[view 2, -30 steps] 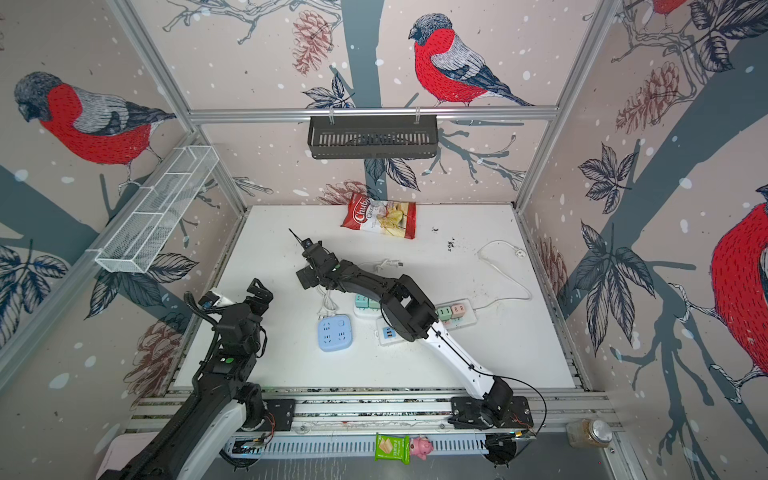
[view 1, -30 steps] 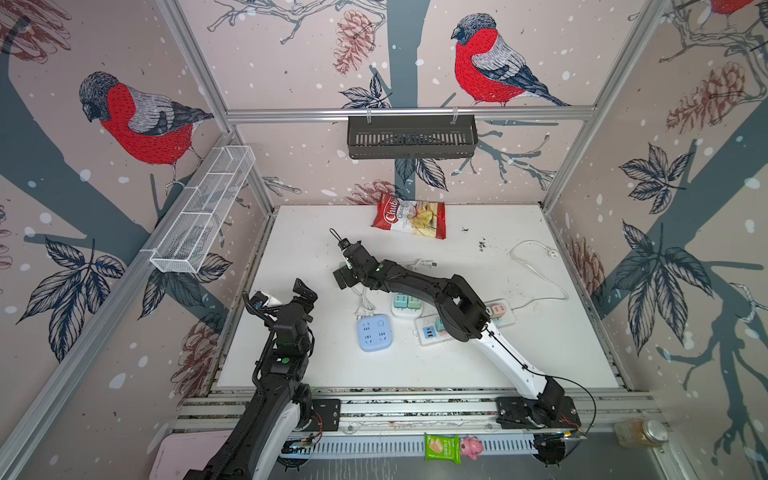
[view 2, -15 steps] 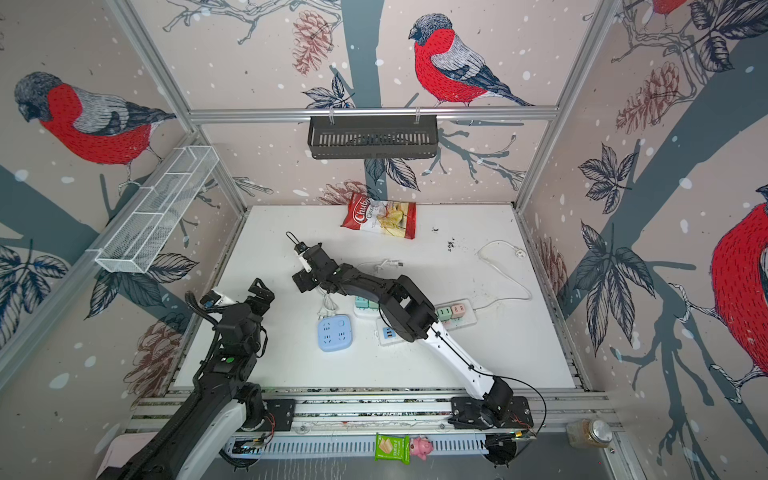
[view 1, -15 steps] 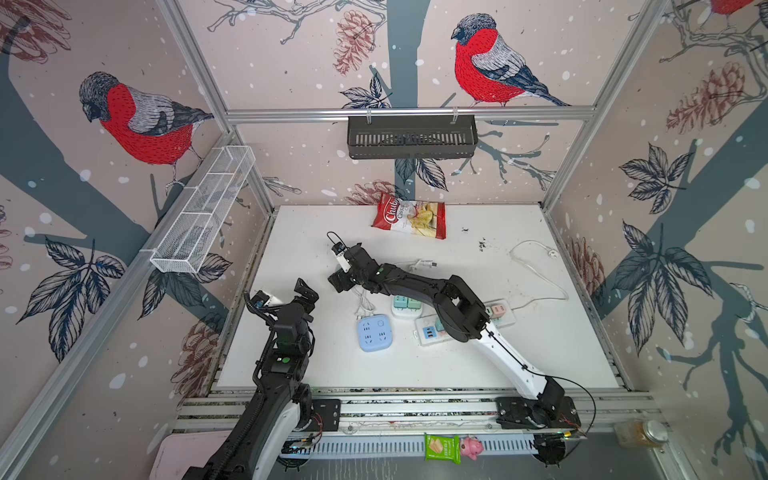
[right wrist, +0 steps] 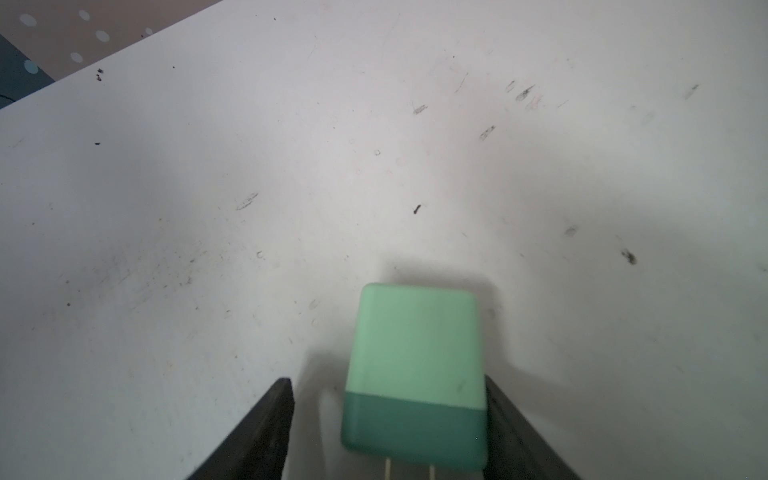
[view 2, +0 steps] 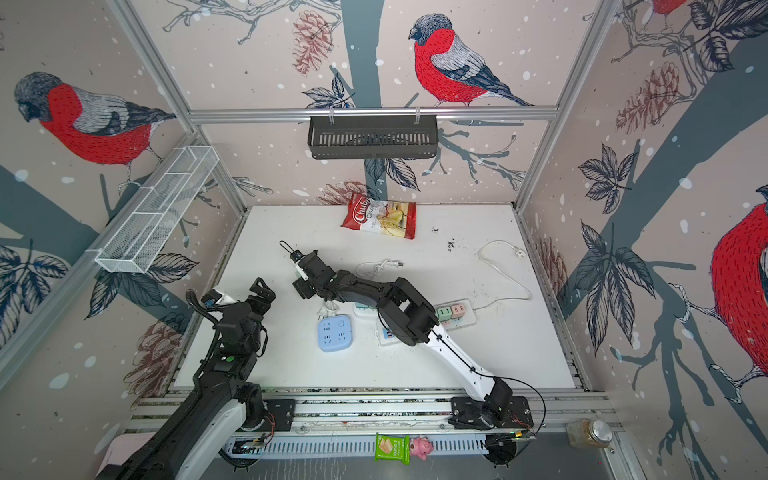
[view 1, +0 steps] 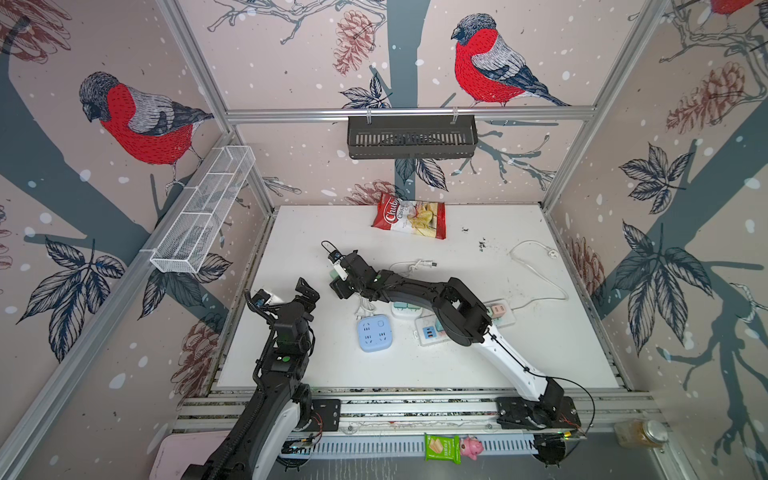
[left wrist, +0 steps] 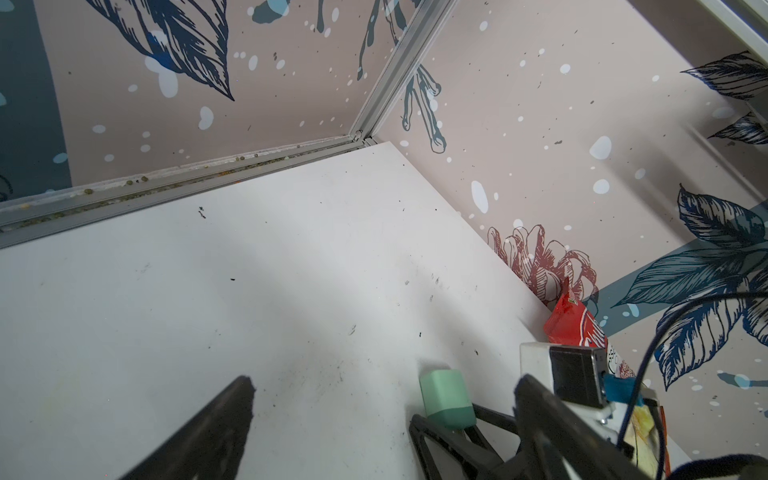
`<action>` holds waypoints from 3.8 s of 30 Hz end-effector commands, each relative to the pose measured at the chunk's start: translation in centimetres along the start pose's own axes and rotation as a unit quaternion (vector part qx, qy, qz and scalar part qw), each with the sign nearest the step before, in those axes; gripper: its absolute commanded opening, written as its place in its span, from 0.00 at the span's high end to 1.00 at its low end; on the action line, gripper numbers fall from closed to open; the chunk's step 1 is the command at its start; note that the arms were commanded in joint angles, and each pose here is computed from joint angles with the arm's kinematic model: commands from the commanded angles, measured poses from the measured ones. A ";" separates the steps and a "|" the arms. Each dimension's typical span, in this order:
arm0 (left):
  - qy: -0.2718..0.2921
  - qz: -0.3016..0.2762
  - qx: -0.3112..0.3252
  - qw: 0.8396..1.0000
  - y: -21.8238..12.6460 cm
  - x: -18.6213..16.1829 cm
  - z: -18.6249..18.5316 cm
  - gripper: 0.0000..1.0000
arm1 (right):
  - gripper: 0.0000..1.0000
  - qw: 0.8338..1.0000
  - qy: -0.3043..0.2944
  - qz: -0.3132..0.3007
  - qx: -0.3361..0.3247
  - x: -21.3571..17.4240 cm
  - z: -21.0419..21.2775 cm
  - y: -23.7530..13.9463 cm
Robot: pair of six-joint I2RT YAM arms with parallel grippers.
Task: Insert the plug
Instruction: 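Lower the right gripper onto the small mint adapter and close it, then lift the mint adapter with the right gripper and carry it toward the left gripper, then close the left gripper on the mint adapter held by the right gripper, then open the right gripper and draw it back while the left gripper holds the adapter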
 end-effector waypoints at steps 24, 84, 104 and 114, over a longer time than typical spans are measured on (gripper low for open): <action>0.045 0.010 -0.060 0.997 -0.6 1.7 -3.5 0.03 | 0.75 0.994 -0.004 -0.102 -0.049 6.1 -1.0 -9.5; 0.406 0.434 -0.549 0.588 -21.6 -11.0 -29.6 0.41 | 0.92 0.861 -0.180 -0.460 -0.119 -2.3 -1.1 -42.6; 0.399 0.463 -0.565 0.554 -23.3 -12.2 -29.5 0.97 | 0.88 0.861 -0.187 -0.456 -0.123 -2.1 -0.2 -41.7; 0.451 0.370 -0.581 0.567 -22.5 -9.4 -31.3 1.00 | 0.00 0.855 -0.181 -0.468 -0.129 -2.2 -0.3 -43.2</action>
Point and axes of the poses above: each gripper's point midway between its finger pads, its own y axis out along the fingers, its own z axis along the line the jaws close on, x = y × z, the point moved 2 cm from there along -y, back along the fingers, and after that the axes turned 1 degree about -y, right-handed, at the moved point
